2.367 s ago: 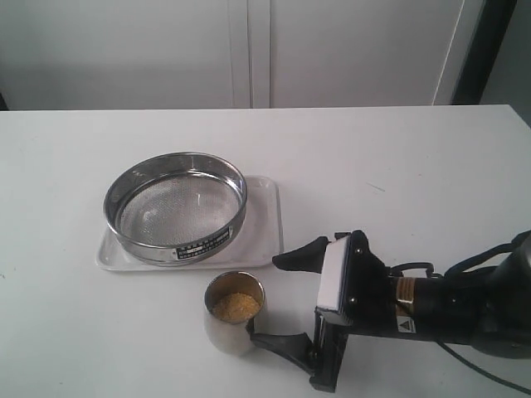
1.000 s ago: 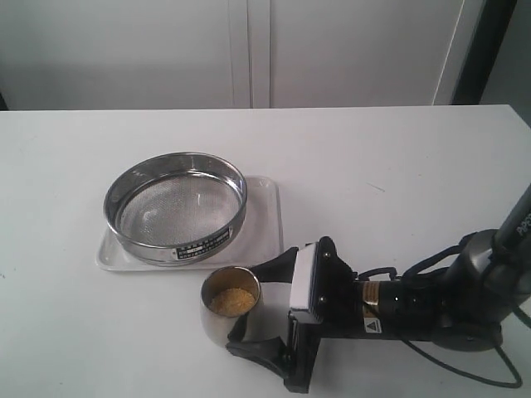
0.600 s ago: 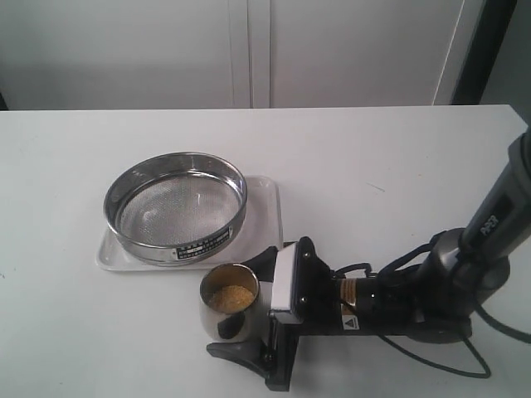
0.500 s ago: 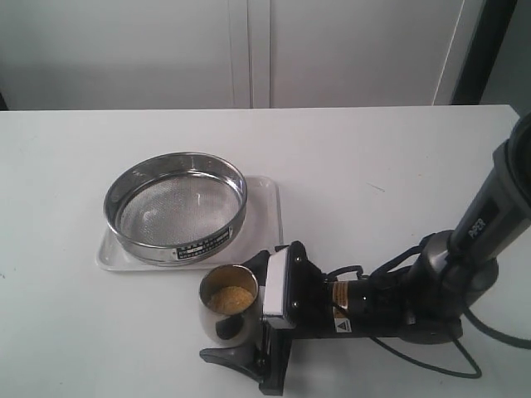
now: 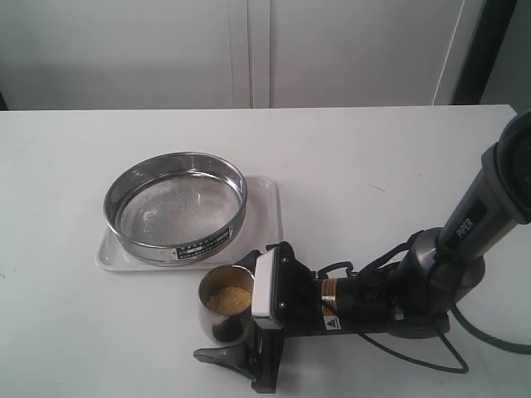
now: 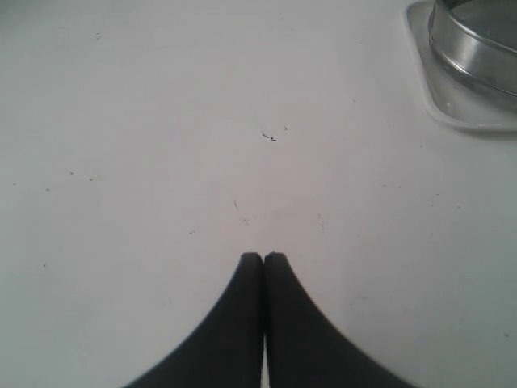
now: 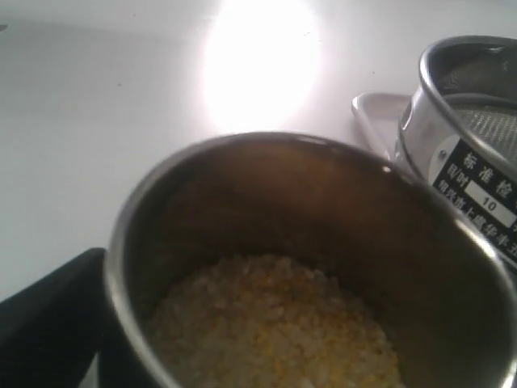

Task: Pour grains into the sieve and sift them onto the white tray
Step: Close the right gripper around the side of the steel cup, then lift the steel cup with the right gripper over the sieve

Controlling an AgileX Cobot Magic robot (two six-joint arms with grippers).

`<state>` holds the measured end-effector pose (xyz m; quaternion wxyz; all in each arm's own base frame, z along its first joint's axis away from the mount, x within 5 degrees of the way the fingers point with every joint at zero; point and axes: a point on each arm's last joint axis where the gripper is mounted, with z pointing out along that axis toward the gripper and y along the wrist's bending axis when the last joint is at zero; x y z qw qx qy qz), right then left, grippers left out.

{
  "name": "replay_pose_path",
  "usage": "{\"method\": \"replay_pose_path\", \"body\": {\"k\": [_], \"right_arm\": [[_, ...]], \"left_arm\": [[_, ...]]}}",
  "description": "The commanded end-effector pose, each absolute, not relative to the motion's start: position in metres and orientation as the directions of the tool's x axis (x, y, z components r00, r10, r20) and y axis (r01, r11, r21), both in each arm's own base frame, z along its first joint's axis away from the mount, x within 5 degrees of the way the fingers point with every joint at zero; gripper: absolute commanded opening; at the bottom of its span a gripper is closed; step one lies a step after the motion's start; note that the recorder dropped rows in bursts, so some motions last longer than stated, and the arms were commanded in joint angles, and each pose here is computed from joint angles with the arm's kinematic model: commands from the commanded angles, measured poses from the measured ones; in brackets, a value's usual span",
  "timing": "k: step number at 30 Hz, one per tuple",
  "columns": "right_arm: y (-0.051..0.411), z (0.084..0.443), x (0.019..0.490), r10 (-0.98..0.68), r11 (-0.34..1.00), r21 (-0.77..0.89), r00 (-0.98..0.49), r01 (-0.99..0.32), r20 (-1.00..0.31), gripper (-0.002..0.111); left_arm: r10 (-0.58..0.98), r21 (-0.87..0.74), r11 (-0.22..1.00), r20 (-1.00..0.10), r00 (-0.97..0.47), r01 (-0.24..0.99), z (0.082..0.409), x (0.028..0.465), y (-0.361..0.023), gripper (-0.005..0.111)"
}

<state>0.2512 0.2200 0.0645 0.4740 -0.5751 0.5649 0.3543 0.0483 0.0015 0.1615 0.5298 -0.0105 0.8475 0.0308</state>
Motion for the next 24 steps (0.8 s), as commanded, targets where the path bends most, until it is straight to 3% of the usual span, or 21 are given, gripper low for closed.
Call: {"method": "replay_pose_path", "body": {"k": [1, 5, 7, 16, 20, 24], "right_arm": [[0.2217, 0.0644, 0.2527, -0.314, 0.107, -0.139, 0.099, -0.984, -0.944, 0.086], [0.2215, 0.064, 0.253, -0.319, 0.11, -0.139, 0.097, -0.984, -0.943, 0.086], [0.2215, 0.064, 0.253, -0.317, 0.114, -0.127, 0.085, -0.985, -0.945, 0.08], [0.2217, 0.0645, 0.2529, -0.308, 0.123, -0.1, 0.058, -0.987, -0.95, 0.021], [0.2215, 0.0651, 0.2551, -0.299, 0.156, -0.078, 0.029, -0.985, -0.954, 0.005], [0.2217, 0.0684, 0.2588, -0.263, 0.201, -0.07, 0.015, -0.977, -0.965, 0.001]], "left_arm": [[0.001, 0.028, 0.998, -0.892, -0.452, -0.053, 0.1575, 0.0478, 0.0012, 0.0], [0.001, 0.028, 0.998, -0.892, -0.452, -0.053, 0.1575, 0.0478, 0.0012, 0.0], [0.001, 0.028, 0.998, -0.892, -0.452, -0.053, 0.1575, 0.0478, 0.0012, 0.0], [0.001, 0.028, 0.998, -0.892, -0.452, -0.053, 0.1575, 0.0478, 0.0012, 0.0], [0.001, 0.028, 0.998, -0.892, -0.452, -0.053, 0.1575, 0.0478, 0.0012, 0.0], [0.001, 0.028, 0.998, -0.892, -0.452, -0.053, 0.1575, 0.0478, 0.0012, 0.0]]}}
